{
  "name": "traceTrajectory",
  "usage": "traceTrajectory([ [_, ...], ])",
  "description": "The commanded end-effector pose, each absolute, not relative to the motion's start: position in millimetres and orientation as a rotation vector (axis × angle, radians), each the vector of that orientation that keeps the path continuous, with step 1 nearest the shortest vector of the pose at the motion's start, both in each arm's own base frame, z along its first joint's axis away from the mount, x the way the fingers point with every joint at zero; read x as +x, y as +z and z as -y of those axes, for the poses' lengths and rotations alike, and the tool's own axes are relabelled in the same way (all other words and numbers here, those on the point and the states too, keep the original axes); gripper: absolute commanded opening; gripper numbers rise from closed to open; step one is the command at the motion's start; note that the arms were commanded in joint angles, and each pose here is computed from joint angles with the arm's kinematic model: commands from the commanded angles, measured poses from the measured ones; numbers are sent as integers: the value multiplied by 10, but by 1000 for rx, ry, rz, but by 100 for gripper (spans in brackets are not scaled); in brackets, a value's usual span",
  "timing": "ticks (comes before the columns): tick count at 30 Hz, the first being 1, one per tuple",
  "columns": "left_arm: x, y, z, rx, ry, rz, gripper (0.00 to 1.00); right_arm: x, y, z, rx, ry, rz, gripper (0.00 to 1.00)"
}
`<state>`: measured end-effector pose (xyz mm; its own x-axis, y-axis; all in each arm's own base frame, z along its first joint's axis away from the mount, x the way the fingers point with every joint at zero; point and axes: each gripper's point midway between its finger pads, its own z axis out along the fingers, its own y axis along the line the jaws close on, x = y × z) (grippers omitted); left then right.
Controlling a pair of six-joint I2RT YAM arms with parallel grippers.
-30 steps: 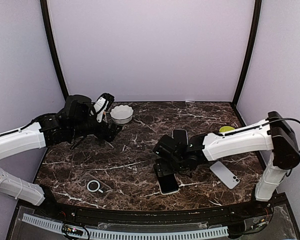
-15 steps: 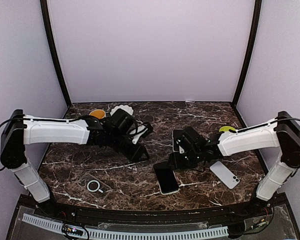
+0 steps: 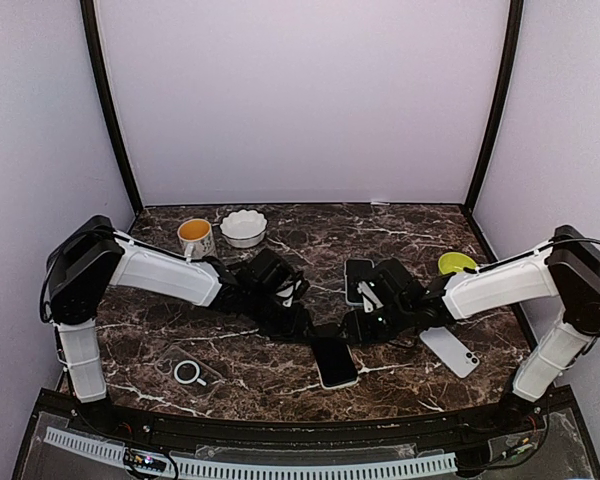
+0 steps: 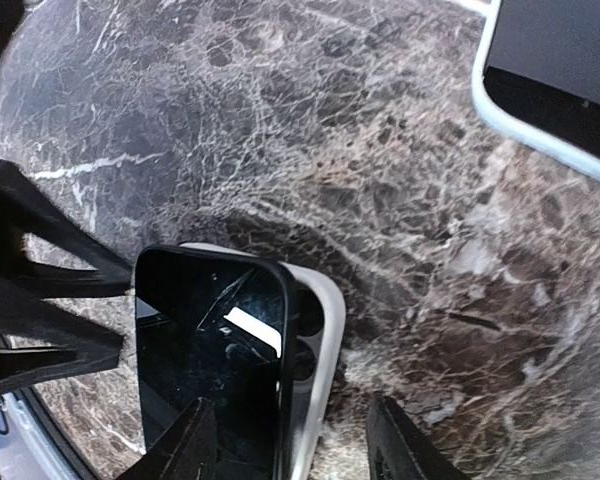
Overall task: Put the phone into the phone case
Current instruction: Adjust the phone and the phone case.
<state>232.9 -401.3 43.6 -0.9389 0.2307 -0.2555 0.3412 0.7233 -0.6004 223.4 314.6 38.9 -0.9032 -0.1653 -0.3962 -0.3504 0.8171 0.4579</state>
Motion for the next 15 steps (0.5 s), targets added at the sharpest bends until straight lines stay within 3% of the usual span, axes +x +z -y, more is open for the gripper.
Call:
traceTrajectory([
  [1,2313,303,4098,414,-1044,-2810,36,2188,395,-3184,-336,876,-2641,50],
  [9,2289,392,4262,589,-1032,-2720,35,1977,274,-3140,-259,897,-2686,36],
  [15,2274,379,4290,659,-979,-2697,35,1899,337,-3185,-281,868,-2674,33],
])
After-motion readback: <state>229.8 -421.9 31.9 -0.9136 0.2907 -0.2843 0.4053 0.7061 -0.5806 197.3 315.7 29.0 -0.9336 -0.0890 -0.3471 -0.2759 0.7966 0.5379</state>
